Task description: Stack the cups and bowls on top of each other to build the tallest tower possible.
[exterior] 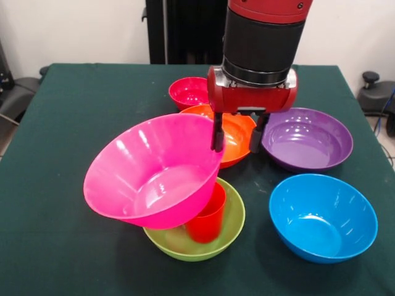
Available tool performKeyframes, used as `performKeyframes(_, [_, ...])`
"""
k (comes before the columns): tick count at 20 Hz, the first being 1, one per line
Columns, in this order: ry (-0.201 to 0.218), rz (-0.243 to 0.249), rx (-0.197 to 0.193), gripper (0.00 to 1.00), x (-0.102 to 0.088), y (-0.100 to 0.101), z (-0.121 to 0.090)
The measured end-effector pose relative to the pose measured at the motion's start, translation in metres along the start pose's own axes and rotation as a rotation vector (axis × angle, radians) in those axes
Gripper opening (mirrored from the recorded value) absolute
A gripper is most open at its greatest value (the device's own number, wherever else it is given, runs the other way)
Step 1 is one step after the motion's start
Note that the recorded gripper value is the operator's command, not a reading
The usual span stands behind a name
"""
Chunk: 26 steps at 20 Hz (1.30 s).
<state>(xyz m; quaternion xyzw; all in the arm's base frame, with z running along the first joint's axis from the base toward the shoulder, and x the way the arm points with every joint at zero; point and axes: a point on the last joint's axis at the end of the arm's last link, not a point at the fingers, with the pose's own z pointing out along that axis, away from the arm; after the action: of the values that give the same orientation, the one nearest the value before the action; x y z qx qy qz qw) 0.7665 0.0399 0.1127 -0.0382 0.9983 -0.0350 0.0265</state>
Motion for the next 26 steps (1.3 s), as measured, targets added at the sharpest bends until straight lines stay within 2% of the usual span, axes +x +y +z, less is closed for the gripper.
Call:
performKeyframes(11, [-0.034,0.012,0.001,0.00,-0.003,-0.008,-0.008])
performKeyframes(26, [-0.044,0.017,-0.003,0.00,-0.005,-0.011,-0.015])
